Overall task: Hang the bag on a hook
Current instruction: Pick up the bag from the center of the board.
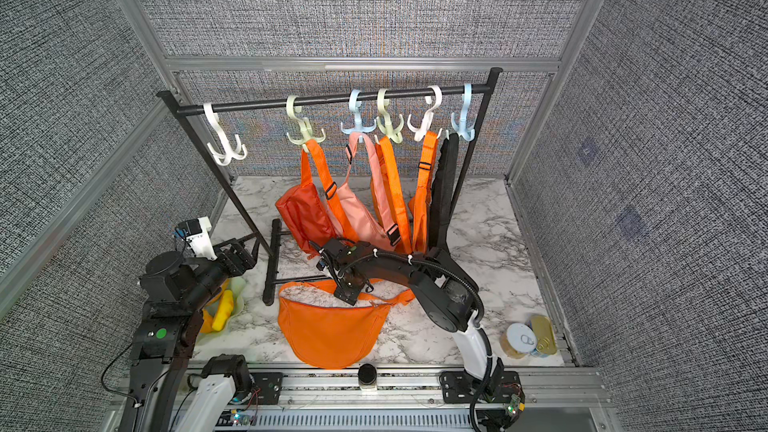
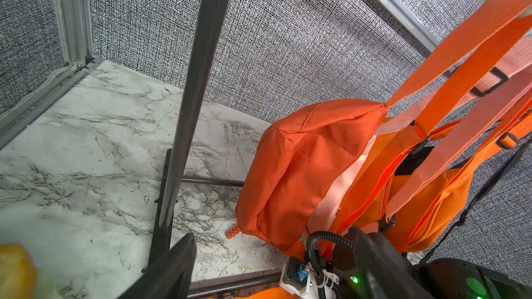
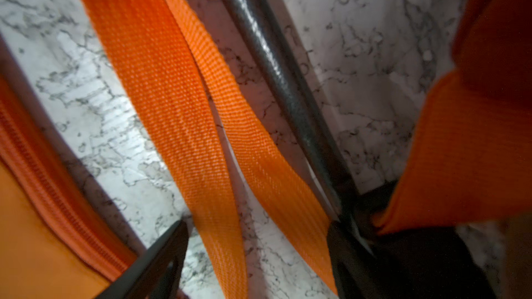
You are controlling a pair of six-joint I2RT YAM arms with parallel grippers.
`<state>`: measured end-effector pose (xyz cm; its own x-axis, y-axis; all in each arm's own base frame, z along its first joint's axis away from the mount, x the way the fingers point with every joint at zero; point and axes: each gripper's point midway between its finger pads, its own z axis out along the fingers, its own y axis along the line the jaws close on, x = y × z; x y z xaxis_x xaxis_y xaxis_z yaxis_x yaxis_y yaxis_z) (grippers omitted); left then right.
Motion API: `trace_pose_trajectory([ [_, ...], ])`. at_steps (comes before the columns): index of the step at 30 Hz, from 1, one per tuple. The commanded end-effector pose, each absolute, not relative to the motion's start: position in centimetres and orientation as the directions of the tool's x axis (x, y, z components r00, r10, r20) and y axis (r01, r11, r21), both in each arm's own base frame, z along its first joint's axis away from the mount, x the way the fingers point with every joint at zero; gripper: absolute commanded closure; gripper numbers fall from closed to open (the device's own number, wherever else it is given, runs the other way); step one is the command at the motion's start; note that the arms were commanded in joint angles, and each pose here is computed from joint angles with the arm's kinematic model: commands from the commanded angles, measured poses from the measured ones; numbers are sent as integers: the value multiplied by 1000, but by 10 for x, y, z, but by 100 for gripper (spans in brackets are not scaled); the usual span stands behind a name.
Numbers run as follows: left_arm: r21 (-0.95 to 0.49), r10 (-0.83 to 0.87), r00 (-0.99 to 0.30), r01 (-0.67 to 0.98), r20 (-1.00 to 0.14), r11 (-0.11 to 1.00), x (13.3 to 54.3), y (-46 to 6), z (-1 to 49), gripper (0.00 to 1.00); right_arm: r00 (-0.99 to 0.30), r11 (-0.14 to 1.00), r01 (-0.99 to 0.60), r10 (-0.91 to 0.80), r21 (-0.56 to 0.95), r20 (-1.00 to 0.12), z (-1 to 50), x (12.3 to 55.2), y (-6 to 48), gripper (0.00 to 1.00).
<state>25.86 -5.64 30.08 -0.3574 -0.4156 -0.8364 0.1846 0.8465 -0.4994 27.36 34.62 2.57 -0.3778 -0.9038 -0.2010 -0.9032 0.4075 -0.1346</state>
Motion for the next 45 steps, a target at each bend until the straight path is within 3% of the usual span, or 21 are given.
trace_pose_trajectory([
  [1, -502, -421, -330, 217, -845, 837, 259, -59, 311, 14, -351, 385, -906, -916, -175, -193, 29, 282, 343, 21],
  [10, -498, -417, -321, 232, -850, 836, 258, -61, 316, 14, -365, 378, -925, -914, -43, -178, 14, 269, 350, 25],
  [17, -491, -414, -312, 234, -855, 839, 257, -60, 318, 14, -383, 373, -924, -907, 91, -174, 11, 243, 353, 39],
  [21, -484, -413, -293, 242, -863, 841, 256, -59, 323, 14, -391, 379, -920, -904, 98, -170, 9, 238, 352, 56],
  [25, -478, -410, -283, 240, -867, 845, 256, -58, 327, 14, -399, 390, -917, -898, 83, -184, 13, 239, 352, 74],
  [34, -462, -409, -250, 215, -878, 860, 256, -52, 333, 14, -397, 412, -911, -878, 1, -269, 53, 244, 360, 97],
  [45, -454, -415, -231, 151, -880, 878, 299, -40, 345, 12, -287, 469, -824, -830, -319, -478, 183, 250, 364, 100],
])
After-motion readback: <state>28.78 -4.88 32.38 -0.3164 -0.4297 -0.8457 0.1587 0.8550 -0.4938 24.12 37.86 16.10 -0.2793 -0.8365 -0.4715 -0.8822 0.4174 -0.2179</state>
